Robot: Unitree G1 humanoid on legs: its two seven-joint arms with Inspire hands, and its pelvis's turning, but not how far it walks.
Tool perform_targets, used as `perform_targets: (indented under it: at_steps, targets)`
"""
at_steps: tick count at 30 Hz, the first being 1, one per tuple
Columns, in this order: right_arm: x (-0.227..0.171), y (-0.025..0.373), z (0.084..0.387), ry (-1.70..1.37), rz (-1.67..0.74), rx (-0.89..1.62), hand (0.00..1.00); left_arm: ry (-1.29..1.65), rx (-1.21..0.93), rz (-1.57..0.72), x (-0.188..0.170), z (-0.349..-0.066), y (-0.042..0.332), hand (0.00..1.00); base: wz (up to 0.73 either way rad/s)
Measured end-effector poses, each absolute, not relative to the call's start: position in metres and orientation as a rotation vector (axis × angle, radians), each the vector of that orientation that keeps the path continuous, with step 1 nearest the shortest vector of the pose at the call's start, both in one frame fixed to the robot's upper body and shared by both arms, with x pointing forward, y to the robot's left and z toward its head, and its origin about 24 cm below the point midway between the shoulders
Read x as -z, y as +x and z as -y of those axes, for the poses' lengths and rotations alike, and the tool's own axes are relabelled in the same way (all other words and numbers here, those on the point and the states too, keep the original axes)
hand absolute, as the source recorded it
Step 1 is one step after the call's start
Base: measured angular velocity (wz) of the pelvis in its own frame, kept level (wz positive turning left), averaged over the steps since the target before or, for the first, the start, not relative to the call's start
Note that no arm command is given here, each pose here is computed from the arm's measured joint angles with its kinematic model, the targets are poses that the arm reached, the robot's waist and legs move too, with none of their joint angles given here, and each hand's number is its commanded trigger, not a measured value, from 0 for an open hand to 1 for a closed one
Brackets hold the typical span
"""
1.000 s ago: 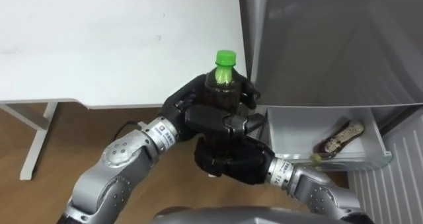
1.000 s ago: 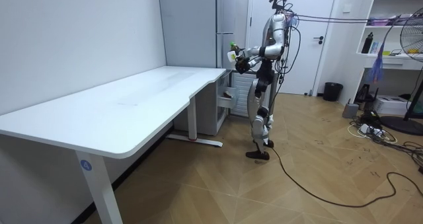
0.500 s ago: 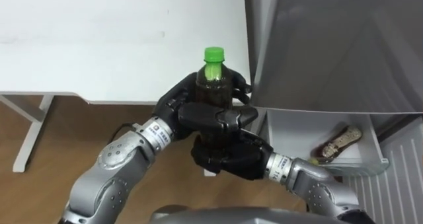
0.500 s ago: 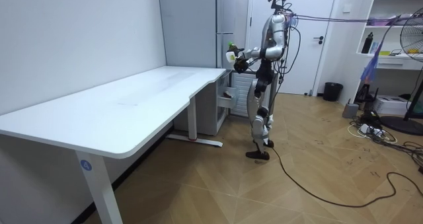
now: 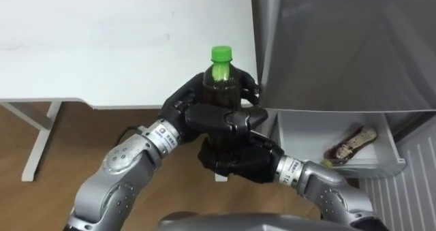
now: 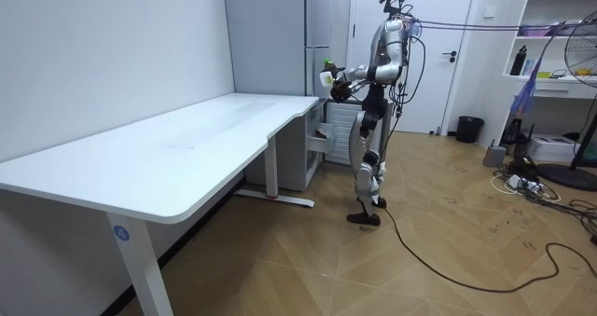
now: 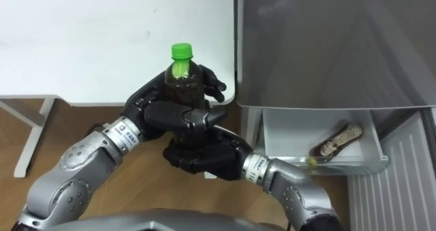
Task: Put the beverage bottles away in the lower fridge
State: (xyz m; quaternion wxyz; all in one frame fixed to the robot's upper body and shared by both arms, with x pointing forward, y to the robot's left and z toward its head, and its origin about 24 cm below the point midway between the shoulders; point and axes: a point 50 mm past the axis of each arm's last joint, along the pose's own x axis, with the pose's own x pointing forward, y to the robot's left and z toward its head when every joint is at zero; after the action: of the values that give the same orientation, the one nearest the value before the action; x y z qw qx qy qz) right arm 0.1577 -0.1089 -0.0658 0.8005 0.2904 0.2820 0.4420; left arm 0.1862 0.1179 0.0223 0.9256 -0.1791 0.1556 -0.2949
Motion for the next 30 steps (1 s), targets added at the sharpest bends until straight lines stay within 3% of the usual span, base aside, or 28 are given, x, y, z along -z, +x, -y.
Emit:
perform_targets:
  at_steps: [10, 11, 12, 16, 17, 30]
  targets:
    - [0.0653, 0.1585, 0.1086, 0.614, -0.602, -0.951, 1.00, -0.368, 0.605, -0.317, -0.0225, -0.1186, 0.1864, 0.00, -0.01]
    - [0.0653, 0.1586, 0.1086, 0.614, -0.602, -0.951, 0.68, -0.368, 0.604, -0.317, -0.0225, -0.1187, 0.1865, 0.00, 0.00]
    - [0.0653, 0.1586, 0.1087, 0.615, -0.602, -0.951, 0.00, -0.368, 0.604, -0.317, -0.0225, -0.1187, 0.1865, 0.00, 0.00]
    - [0.0652, 0.1585, 0.1087, 0.614, -0.601, -0.954, 0.00, -0.370, 0.612, -0.315, -0.0227, -0.1184, 0.1863, 0.00, 0.00]
    - [0.0650, 0.1583, 0.1090, 0.617, -0.599, -0.959, 1.00, -0.370, 0.615, -0.313, -0.0229, -0.1189, 0.1863, 0.00, 0.00]
    - [0.0651, 0.1582, 0.1115, 0.636, -0.582, -0.933, 1.00, -0.409, 0.570, -0.261, -0.0278, -0.1232, 0.1912, 0.00, 0.00]
